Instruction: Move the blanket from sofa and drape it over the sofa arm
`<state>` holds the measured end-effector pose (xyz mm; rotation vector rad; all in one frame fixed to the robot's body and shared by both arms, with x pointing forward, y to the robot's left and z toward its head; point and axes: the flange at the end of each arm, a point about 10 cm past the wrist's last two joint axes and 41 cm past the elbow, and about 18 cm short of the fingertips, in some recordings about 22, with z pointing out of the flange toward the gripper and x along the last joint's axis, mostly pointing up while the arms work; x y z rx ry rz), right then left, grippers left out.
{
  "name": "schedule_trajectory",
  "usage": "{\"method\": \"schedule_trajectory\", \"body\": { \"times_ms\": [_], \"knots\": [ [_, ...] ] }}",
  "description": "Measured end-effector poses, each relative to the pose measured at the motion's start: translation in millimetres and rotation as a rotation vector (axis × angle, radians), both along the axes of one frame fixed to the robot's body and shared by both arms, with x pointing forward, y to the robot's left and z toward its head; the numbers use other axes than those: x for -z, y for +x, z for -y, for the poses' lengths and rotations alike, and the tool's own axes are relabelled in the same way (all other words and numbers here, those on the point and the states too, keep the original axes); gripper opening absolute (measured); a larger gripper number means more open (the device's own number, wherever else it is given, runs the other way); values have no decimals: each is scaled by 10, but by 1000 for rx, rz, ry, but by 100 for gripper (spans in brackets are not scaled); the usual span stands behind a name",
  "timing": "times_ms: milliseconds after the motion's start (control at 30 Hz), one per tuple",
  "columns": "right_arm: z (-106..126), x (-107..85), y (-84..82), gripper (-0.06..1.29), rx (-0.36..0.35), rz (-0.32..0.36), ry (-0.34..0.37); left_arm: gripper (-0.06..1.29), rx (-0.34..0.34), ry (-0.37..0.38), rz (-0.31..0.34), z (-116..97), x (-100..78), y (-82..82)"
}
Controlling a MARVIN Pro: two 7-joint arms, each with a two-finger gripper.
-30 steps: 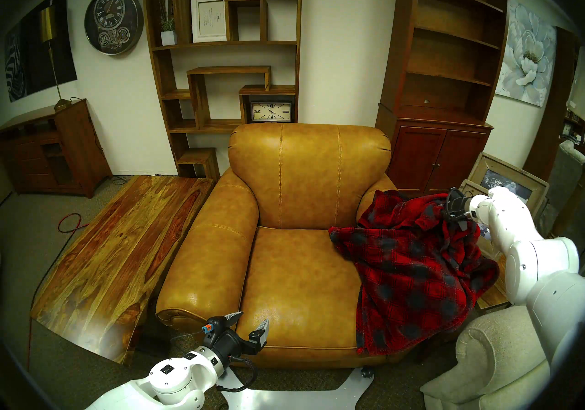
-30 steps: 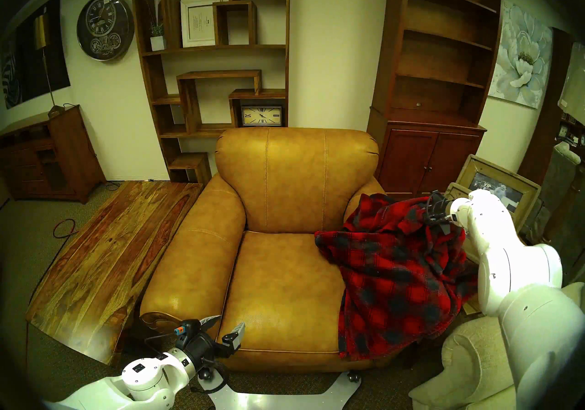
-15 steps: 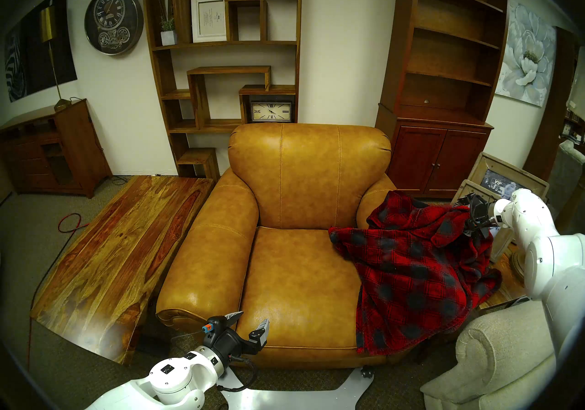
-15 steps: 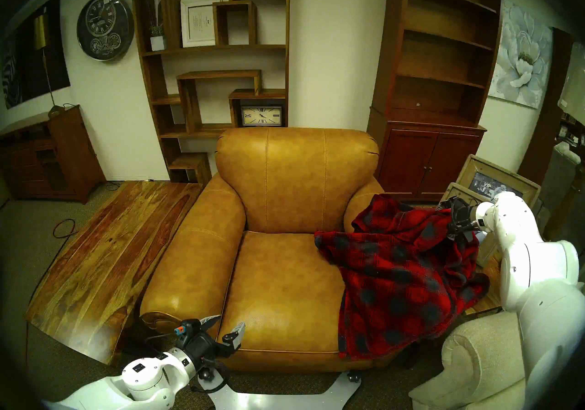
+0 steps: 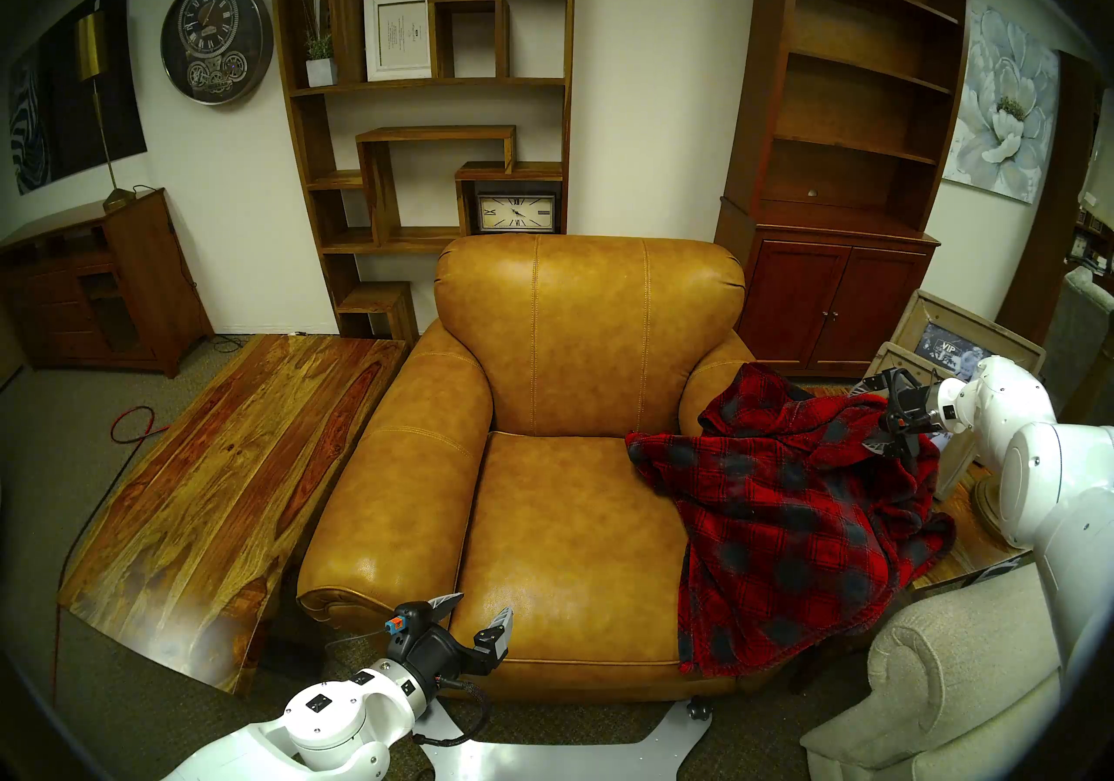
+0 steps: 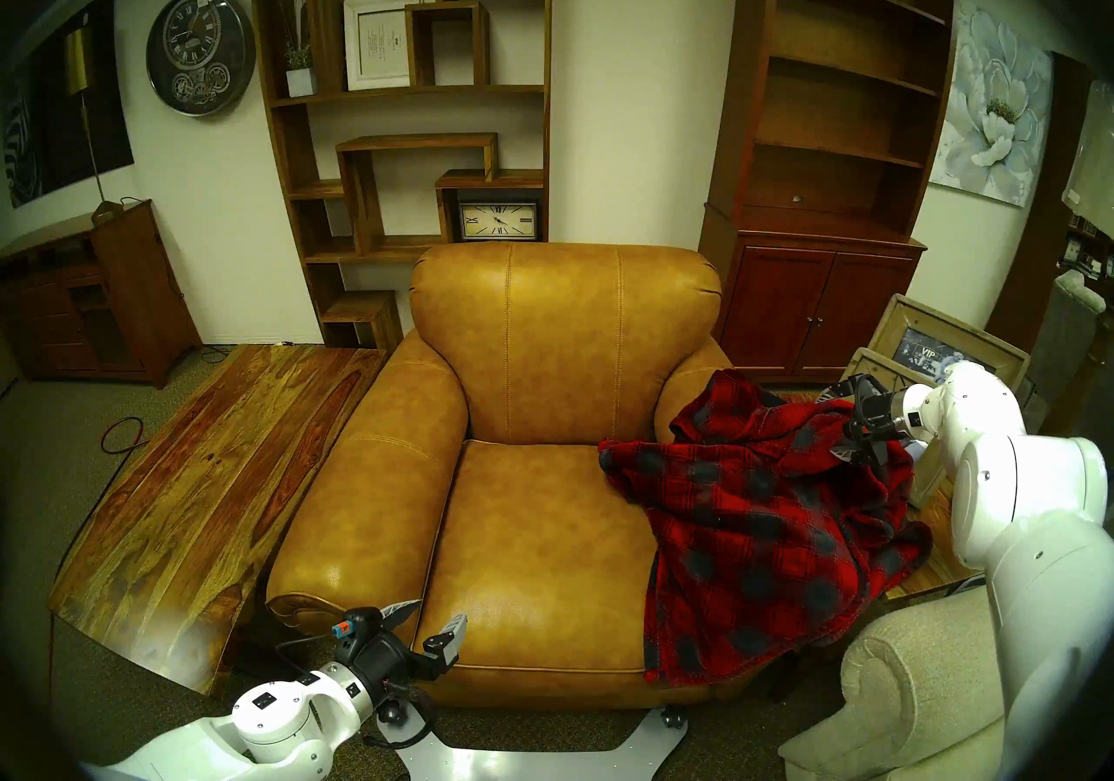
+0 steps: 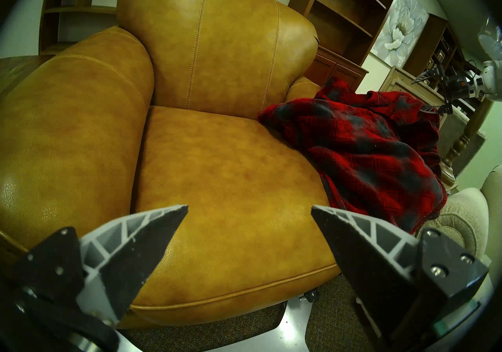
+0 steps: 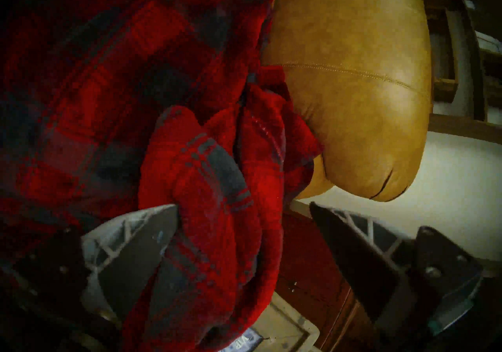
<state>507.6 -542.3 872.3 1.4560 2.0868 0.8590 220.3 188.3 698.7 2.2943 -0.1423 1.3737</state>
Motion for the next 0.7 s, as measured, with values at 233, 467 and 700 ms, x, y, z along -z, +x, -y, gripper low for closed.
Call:
{"method": "schedule_trajectory", "body": {
  "times_ms": [233, 467, 700],
  "knots": [
    [-503, 133, 235, 123, -66, -5, 61, 127, 0, 0, 0, -1, 2, -1],
    [-1021, 261, 424, 123, -144, -21, 92, 127, 0, 0, 0, -1, 3, 0],
    [-1521, 560, 503, 123, -179, -91, 72, 127, 0, 0, -1, 0, 3, 0]
  ]
}}
